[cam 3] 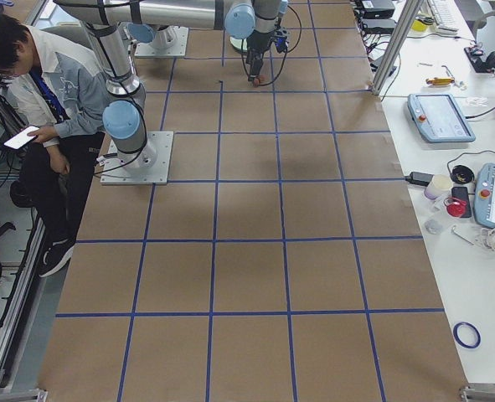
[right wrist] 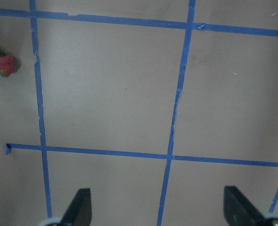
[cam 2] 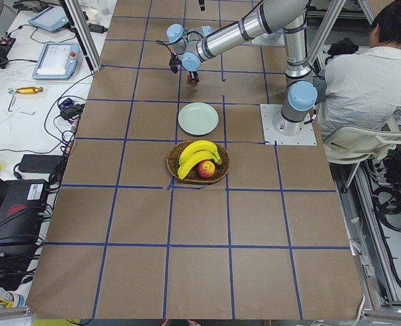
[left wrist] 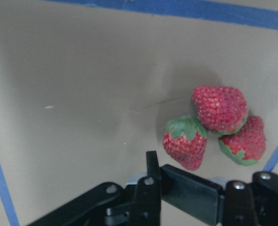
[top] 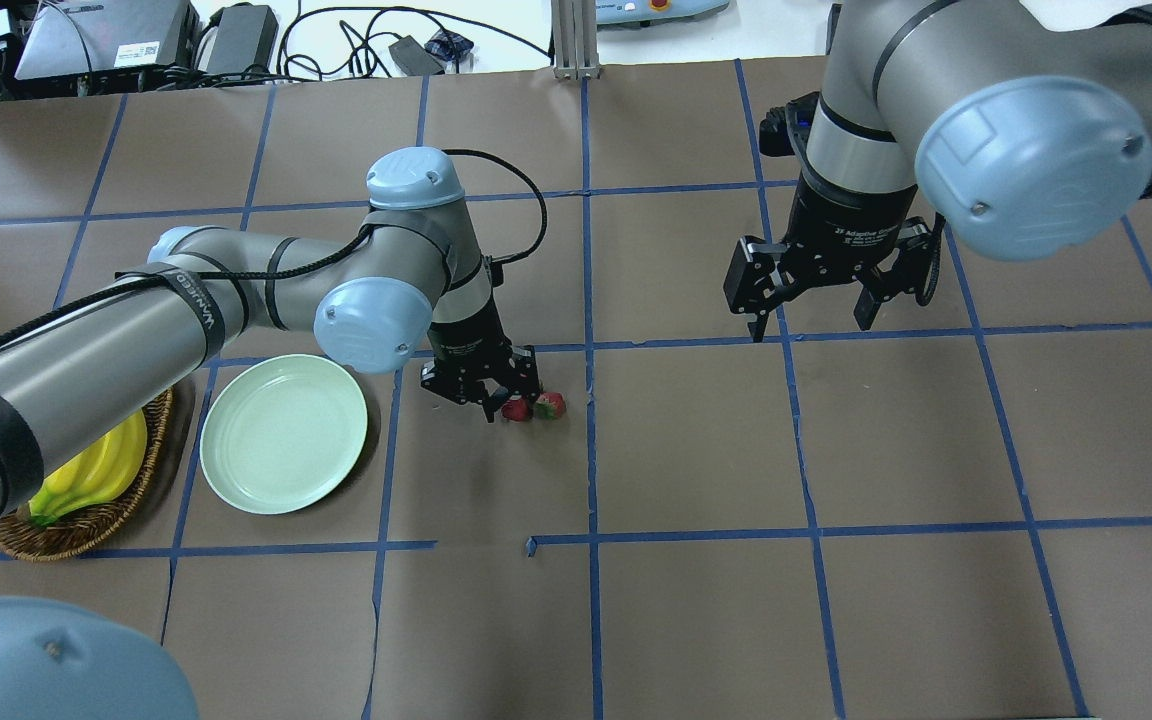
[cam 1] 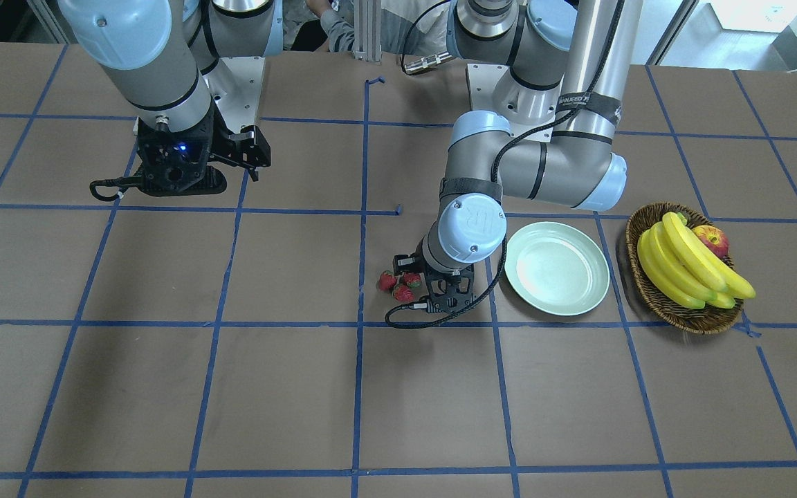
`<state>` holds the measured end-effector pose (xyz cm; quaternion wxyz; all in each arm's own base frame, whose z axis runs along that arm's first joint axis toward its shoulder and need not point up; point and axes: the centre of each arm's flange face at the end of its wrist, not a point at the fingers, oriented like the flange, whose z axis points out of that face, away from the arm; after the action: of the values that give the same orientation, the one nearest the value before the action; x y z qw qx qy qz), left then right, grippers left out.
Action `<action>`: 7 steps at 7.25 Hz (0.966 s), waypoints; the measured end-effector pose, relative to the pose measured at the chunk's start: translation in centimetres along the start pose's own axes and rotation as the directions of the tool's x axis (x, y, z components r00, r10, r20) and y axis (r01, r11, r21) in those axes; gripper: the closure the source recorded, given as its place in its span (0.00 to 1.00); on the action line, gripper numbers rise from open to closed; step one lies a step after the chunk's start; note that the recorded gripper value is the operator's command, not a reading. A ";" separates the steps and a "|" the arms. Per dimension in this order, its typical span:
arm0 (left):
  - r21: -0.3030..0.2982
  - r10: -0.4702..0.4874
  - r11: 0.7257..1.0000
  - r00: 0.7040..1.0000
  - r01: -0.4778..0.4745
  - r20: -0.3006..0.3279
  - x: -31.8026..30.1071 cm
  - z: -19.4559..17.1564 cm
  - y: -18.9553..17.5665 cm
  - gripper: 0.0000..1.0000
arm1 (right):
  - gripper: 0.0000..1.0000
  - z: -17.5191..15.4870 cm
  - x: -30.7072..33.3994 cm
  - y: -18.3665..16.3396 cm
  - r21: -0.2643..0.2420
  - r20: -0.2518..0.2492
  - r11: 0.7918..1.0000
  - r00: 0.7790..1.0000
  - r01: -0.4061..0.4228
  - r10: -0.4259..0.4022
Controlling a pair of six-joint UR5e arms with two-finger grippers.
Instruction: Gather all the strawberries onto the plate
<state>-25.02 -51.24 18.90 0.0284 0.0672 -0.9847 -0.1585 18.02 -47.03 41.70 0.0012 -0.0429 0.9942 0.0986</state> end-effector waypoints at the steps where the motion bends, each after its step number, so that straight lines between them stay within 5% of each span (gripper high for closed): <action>1: 0.002 -0.005 1.000 1.000 0.005 -0.003 0.0 0.1 -0.1 0.00 | 0.00 0.0 0.0 0.0 -0.001 0.001 1.000 1.000 0.000 0.000; 7: 0.004 0.008 1.000 0.999 -0.008 -0.034 0.3 -0.6 0.2 0.00 | 0.00 0.3 -0.1 -0.2 0.003 0.002 1.000 1.000 -0.001 0.001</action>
<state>-25.34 -51.31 19.51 0.0458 0.0661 -0.9846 -0.1552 18.13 -47.13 41.38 0.0024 -0.0422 0.9944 0.0972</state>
